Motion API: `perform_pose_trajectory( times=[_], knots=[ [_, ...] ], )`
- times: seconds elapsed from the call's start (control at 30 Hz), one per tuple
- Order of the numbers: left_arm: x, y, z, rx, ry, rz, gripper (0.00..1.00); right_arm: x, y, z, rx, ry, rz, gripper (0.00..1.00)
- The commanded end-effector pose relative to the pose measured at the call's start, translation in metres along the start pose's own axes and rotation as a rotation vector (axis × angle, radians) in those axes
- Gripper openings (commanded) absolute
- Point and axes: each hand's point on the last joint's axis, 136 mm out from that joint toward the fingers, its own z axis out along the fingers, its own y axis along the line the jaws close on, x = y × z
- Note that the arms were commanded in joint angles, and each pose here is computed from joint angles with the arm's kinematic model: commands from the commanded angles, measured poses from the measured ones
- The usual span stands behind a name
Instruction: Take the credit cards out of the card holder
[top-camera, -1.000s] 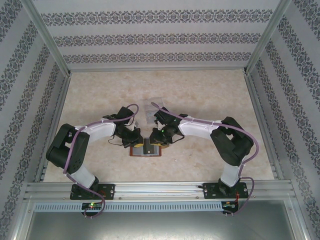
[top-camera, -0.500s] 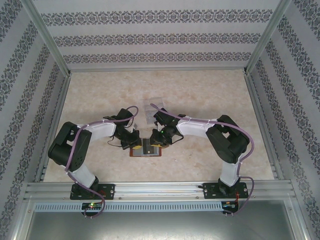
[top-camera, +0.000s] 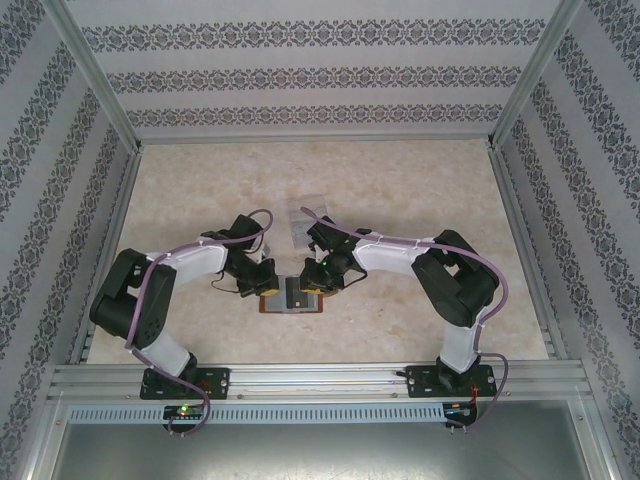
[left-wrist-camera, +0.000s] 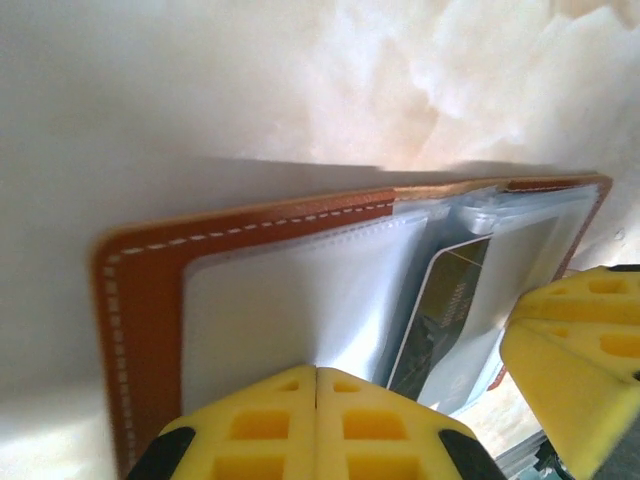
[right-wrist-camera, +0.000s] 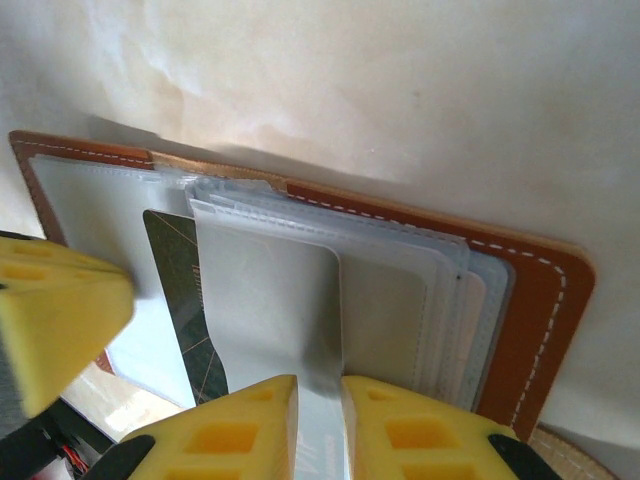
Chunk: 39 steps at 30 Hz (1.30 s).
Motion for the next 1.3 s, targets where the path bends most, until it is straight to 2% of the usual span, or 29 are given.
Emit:
perform_pose_trajectory(
  times=[0.0,0.17,0.4,0.8,1.27],
  knots=[
    [-0.012,-0.01,-0.023,0.019,-0.075,0.01,0.05,0.005,-0.014,0.005,0.049,0.025,0.021,0.21],
    [-0.021,-0.032,-0.034,0.156,-0.128,0.027,0.14,0.007,-0.015,0.006,0.049,0.026,0.024,0.21],
    [-0.027,-0.045,-0.03,0.369,-0.148,0.003,0.23,0.006,-0.015,0.006,0.045,0.025,0.026,0.21],
    [-0.014,-0.023,-0.01,0.342,-0.118,-0.02,0.25,0.007,-0.015,0.009,0.046,0.025,0.031,0.21],
    [-0.01,-0.021,0.001,0.381,-0.082,-0.039,0.26,0.008,-0.016,0.009,0.045,0.029,0.03,0.21]
  ],
)
